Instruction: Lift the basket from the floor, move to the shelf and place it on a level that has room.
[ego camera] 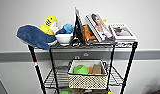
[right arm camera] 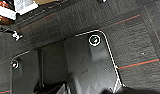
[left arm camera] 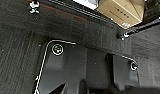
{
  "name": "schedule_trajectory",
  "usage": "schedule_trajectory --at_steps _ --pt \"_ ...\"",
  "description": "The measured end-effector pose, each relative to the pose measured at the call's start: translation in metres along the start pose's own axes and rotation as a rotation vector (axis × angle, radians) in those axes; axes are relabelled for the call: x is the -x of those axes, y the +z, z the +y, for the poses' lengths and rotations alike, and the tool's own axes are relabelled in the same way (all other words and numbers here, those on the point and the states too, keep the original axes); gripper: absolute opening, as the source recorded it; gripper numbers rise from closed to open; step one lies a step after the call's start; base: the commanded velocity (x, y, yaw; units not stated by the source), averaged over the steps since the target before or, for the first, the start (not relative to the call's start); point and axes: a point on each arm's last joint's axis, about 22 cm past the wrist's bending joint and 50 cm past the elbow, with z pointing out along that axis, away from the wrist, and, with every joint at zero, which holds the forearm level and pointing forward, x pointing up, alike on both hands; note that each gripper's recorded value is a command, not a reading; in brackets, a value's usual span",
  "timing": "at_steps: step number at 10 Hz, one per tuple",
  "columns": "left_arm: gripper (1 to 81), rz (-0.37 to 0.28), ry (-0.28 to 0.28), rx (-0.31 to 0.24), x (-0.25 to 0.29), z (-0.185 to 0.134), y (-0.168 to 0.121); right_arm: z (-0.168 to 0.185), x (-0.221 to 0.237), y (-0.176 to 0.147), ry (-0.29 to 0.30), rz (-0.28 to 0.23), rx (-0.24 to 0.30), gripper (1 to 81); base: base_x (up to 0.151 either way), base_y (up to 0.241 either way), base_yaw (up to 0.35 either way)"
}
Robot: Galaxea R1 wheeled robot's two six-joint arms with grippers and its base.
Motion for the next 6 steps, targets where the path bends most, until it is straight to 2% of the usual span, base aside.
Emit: schedule_trajectory --at_steps 3,6 --pt "81.1 0.012 0.006 -0.084 0.007 -0.016 0.012 -0.044 0.019 0.021 -0.072 -0.008 -0.006 81.1 0.0 0.0 0.0" --pt "81.1 0.026 0.014 -0.128 0.011 -0.002 0.028 -0.057 0.041 0.029 -0.1 -0.026 0.002 81.1 0.0 0.0 0.0"
